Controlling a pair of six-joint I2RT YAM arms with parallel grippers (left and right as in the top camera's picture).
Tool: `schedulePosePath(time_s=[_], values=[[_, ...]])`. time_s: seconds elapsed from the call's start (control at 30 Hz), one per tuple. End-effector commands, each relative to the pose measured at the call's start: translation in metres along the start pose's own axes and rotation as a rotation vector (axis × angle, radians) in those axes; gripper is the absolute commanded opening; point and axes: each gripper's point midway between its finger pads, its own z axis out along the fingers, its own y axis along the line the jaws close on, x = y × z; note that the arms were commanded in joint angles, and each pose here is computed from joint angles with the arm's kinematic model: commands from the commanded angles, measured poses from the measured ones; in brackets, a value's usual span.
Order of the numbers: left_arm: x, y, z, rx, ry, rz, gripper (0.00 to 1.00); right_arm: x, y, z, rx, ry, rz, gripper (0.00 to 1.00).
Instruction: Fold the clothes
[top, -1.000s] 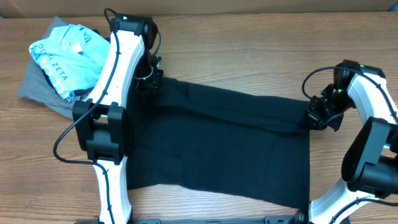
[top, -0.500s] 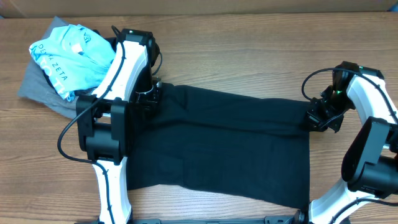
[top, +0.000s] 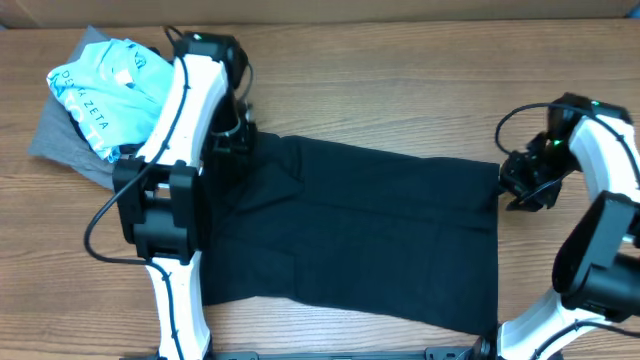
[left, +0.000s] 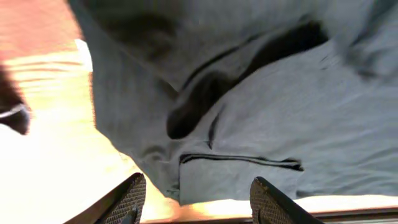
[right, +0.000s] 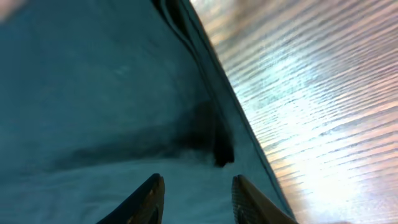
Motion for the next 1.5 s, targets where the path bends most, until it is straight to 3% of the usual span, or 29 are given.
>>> schedulePosePath(time_s=[0.0, 0.2, 0.3, 0.43, 0.57, 0.77, 0.87, 1.1, 1.13, 1.27, 1.47], values=[[0.004, 0.004, -0.069, 0.056, -0.222, -0.016, 0.57, 0.001, 0.025, -0.071, -0.205, -0.19, -0.075, 0.39], [0.042, 0.013, -0.134, 0.058, -0.429, -0.042, 0.75, 0.031, 0.029, -0.138, -0.302, -0.408, -0.117, 0.52], [0.059, 0.012, -0.154, 0.06, -0.498, -0.04, 1.0, 0.055, 0.028, -0.157, -0.316, -0.463, -0.119, 0.63], [0.072, 0.0, -0.155, 0.121, -0.501, -0.01, 1.0, 0.081, 0.022, -0.158, -0.316, -0.425, -0.064, 0.63], [0.078, -0.005, -0.123, 0.141, -0.387, 0.037, 1.0, 0.097, 0.015, -0.136, -0.289, -0.322, -0.031, 0.62], [0.107, 0.029, -0.036, 0.029, -0.078, -0.156, 1.0, 0.119, 0.001, -0.071, -0.262, -0.111, 0.037, 0.62], [0.116, 0.036, -0.001, 0.078, 0.006, -0.222, 1.0, 0.126, -0.004, -0.033, -0.266, -0.032, 0.097, 0.63], [0.126, 0.058, 0.061, 0.207, 0.067, -0.38, 1.0, 0.147, -0.021, 0.046, -0.252, 0.09, 0.288, 0.61], [0.127, 0.06, 0.067, 0.229, 0.072, -0.403, 1.0, 0.15, -0.02, 0.052, -0.259, 0.107, 0.324, 0.54], [0.133, 0.065, 0.088, 0.327, 0.071, -0.457, 1.0, 0.159, -0.025, 0.069, -0.248, 0.139, 0.384, 0.54], [0.136, 0.068, 0.105, 0.336, 0.065, -0.464, 1.0, 0.175, -0.034, 0.089, -0.212, 0.186, 0.477, 0.53]])
